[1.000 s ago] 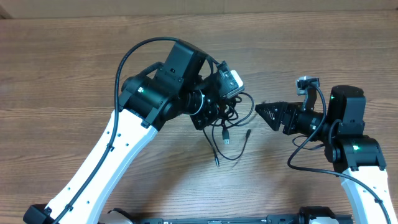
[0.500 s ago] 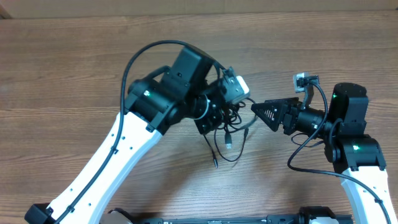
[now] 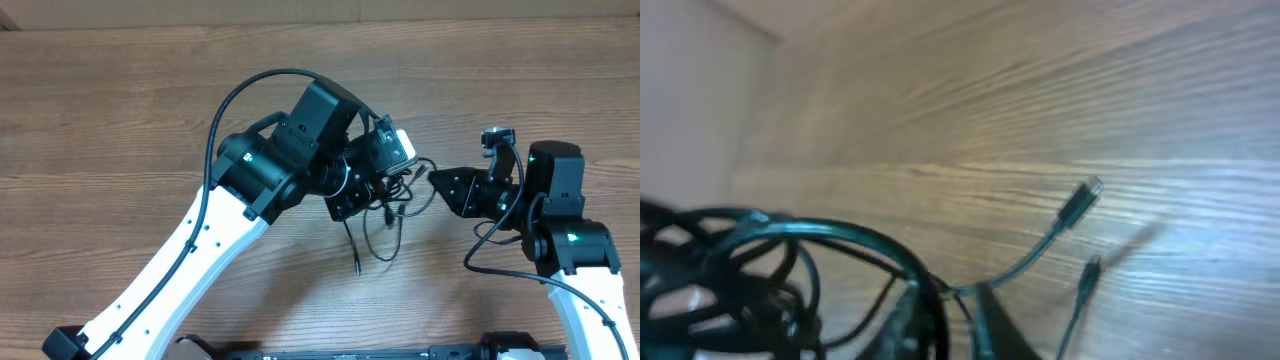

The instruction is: Untangle cables

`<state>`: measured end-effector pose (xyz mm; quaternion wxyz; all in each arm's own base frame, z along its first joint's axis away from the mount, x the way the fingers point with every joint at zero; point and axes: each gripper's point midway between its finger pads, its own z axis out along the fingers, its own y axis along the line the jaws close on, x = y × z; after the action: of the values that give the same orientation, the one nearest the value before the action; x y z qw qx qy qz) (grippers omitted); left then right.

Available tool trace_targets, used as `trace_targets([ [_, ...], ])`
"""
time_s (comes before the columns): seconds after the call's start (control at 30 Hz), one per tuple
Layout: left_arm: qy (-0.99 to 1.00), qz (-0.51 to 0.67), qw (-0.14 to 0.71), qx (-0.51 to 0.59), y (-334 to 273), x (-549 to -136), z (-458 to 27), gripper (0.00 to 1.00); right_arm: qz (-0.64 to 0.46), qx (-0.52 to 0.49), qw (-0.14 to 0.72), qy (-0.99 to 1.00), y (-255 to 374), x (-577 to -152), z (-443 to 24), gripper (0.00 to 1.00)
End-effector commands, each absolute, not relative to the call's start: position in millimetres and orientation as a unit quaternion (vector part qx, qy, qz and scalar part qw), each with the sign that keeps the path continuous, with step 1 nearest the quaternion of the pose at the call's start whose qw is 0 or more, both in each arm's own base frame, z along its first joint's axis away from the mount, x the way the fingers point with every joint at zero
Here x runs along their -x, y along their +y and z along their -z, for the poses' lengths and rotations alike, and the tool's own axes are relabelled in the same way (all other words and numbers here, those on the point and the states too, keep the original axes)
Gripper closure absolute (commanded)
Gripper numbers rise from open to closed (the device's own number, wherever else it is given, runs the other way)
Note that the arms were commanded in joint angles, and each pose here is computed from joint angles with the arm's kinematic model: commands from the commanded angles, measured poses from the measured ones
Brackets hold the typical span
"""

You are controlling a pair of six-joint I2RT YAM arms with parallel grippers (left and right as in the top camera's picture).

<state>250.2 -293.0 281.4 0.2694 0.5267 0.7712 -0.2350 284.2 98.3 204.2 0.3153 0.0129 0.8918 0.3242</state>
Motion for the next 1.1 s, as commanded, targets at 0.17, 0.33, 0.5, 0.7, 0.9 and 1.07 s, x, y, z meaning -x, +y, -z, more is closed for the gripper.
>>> trace_targets([
  [0.17,0.757,0.24,0.279,-0.54,-295.3,-246.4,-288.2,0.96,-0.279,-0.032,0.329,0.902,82.6,-290.8,-198.6,0.9],
  [0.33,0.757,0.24,0.279,-0.54,-295.3,-246.6,-288.3,0.96,-0.24,-0.078,0.303,0.919,67.5,-284.0,-182.6,0.91],
  [0.5,0.78,0.237,0.29,-0.502,-296.1,-256.7,-291.6,0.96,-0.222,-0.133,0.261,0.93,58.7,-270.6,-167.7,0.92],
  [0.7,0.808,0.236,0.311,-0.441,-297.4,-273.4,-298.8,0.96,-0.231,-0.163,0.235,0.93,60.6,-262.5,-163.0,0.92],
  [0.9,0.81,0.24,0.317,-0.432,-299.8,-275.8,-301.8,0.96,-0.27,-0.158,0.217,0.925,73.8,-257.5,-166.5,0.94],
  [1.07,0.817,0.241,0.32,-0.414,-299.5,-279.3,-303.2,0.96,-0.324,-0.139,0.199,0.914,92.2,-251.7,-174.9,0.96],
])
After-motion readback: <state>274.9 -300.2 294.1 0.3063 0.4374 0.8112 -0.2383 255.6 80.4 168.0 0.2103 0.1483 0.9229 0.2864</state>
